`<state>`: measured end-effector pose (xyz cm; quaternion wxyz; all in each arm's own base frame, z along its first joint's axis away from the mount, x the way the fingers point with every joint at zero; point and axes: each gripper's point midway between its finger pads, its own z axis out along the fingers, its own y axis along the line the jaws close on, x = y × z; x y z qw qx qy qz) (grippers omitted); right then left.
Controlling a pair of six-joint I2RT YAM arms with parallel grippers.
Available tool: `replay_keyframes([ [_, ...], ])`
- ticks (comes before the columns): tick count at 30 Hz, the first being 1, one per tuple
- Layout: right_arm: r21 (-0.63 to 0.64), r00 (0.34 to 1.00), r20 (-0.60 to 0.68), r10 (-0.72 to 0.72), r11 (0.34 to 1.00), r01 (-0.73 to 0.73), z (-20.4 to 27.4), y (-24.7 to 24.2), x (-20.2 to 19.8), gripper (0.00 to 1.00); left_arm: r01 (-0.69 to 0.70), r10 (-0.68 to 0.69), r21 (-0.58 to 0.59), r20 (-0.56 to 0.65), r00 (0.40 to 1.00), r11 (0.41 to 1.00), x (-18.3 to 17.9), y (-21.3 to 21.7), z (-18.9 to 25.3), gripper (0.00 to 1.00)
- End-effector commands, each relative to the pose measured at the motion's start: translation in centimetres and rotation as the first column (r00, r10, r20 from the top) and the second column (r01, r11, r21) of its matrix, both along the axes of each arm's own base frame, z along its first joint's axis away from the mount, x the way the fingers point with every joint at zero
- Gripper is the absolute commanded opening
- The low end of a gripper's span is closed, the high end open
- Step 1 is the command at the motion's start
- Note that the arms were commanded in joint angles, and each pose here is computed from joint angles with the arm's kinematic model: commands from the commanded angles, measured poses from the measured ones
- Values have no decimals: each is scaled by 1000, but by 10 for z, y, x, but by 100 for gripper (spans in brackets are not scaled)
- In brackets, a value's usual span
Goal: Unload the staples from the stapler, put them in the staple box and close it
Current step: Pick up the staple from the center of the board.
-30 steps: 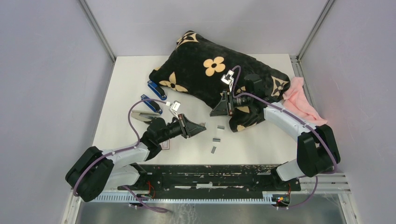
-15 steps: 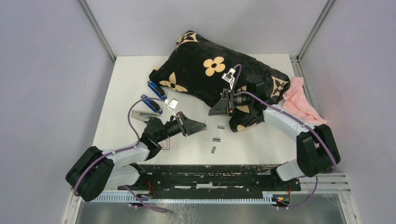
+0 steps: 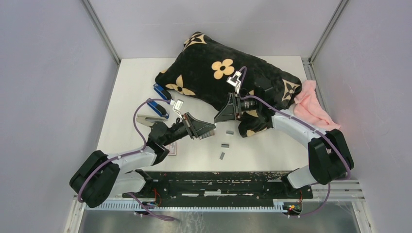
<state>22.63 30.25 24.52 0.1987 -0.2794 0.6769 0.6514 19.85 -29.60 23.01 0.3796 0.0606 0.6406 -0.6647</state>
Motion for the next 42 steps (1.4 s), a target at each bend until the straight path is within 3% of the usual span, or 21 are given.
replay_keyframes([
  [1, 59, 992, 99, 76, 995, -82, 26, 2, -20, 51, 18, -13, -76, 65, 998, 997, 1, -2, 31, 17],
  [33, 41, 997, 37, 62, 997, -64, 26, 6, -17, 25, -47, 48, -14, 106, 993, 999, 8, 4, 16, 18],
  [34, 36, 998, 35, 61, 997, -62, 25, 6, -17, 25, -47, 48, -11, 108, 993, 999, 8, 4, 16, 20],
  [42, -5, 997, 58, 51, 999, -50, 15, 5, -14, 24, -73, 70, 30, 108, 992, 997, 4, 11, 6, 59],
])
